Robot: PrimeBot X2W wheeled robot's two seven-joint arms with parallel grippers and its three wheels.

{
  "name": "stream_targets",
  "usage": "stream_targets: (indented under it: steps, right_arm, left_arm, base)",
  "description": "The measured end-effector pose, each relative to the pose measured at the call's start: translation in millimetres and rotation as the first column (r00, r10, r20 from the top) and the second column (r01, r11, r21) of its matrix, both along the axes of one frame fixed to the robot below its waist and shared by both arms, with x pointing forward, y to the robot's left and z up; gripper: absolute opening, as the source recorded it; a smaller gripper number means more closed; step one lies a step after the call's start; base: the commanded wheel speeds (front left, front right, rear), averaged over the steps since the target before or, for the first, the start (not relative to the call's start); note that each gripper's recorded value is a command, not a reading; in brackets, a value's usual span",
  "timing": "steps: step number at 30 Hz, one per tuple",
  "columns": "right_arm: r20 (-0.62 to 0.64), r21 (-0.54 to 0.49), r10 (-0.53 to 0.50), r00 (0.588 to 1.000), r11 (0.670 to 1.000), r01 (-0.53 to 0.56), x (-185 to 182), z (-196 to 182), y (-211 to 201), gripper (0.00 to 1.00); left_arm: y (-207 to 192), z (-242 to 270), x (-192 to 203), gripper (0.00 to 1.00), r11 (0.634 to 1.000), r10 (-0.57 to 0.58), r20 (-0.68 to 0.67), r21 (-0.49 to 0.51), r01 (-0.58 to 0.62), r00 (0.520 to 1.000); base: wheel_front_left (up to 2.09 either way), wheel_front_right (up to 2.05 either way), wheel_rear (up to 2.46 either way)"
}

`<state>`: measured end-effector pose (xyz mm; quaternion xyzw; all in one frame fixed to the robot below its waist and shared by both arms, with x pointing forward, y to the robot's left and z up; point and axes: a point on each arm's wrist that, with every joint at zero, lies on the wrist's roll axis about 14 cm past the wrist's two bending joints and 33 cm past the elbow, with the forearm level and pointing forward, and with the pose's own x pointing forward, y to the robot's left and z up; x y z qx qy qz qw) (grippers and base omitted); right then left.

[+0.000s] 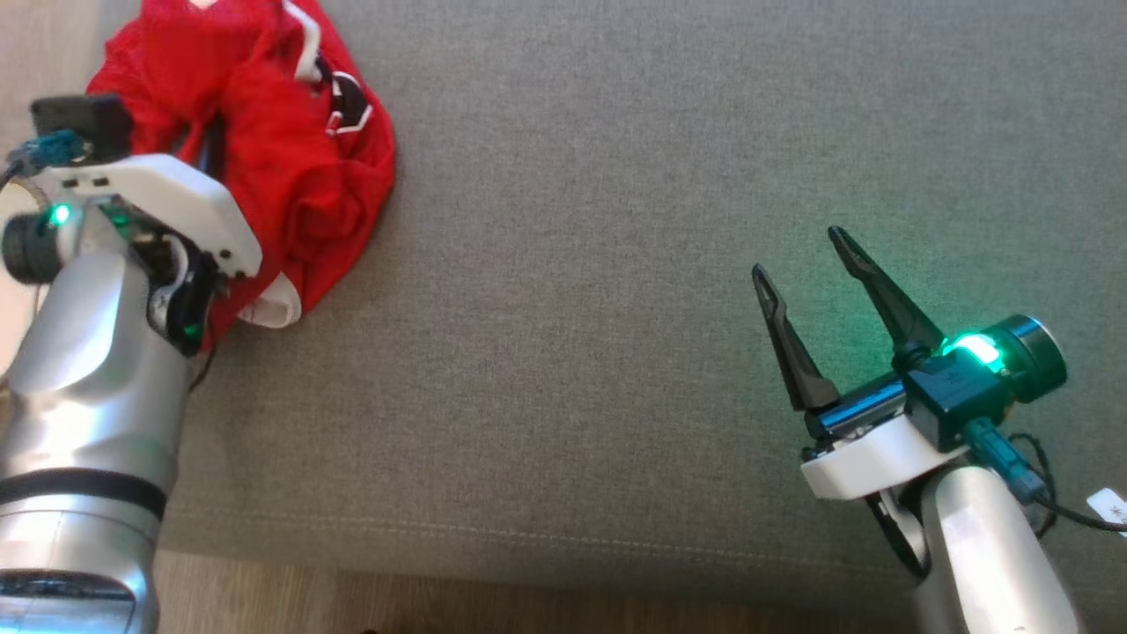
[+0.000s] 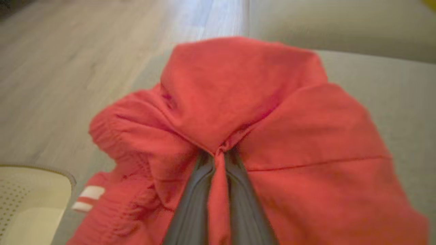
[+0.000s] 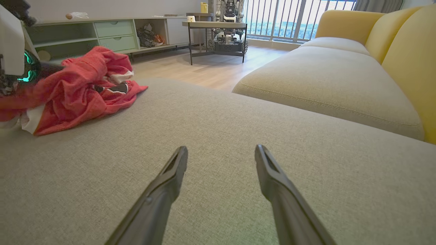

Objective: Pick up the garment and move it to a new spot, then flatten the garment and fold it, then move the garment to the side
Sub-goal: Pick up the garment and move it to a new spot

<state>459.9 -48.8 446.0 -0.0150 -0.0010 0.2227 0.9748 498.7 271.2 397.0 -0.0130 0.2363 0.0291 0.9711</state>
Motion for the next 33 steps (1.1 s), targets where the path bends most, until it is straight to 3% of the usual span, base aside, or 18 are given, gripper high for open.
stream_targets:
  steps: [7,15,19,26,29,33]
  right_arm:
    - [0.042,0.023,0.008,0.999,1.000,-0.009,-5,23,4,1.00]
    - [0.098,0.053,-0.005,0.995,0.999,0.000,-16,54,-1,1.00]
    - [0.103,0.054,-0.032,0.994,0.998,0.027,-26,59,-12,1.00]
    - [0.160,0.102,-0.134,0.978,0.988,0.119,-35,87,-47,1.00]
    - [0.201,0.117,-0.198,0.959,0.977,0.177,-40,104,-71,1.00]
    - [0.249,0.118,-0.276,0.929,0.960,0.253,-49,122,-100,1.00]
  left_arm:
    - [5,84,19,0.00,0.996,-0.066,0.308,0.082,0.042,0.949]
    - [-25,185,28,0.00,0.982,-0.177,0.554,0.155,0.108,0.813]
    - [-59,224,31,0.00,0.969,-0.246,0.639,0.168,0.180,0.729]
    - [-132,260,35,0.00,0.934,-0.327,0.706,0.138,0.330,0.628]
    - [-174,253,32,0.00,0.907,-0.358,0.704,0.106,0.409,0.613]
    - [-230,225,29,0.00,0.856,-0.397,0.669,0.024,0.516,0.628]
  base:
    - [0.00,0.00,0.00]
    - [0.00,0.00,0.00]
    - [0.00,0.00,0.00]
    - [0.00,0.00,0.00]
    - [0.00,0.00,0.00]
    - [0.00,0.00,0.00]
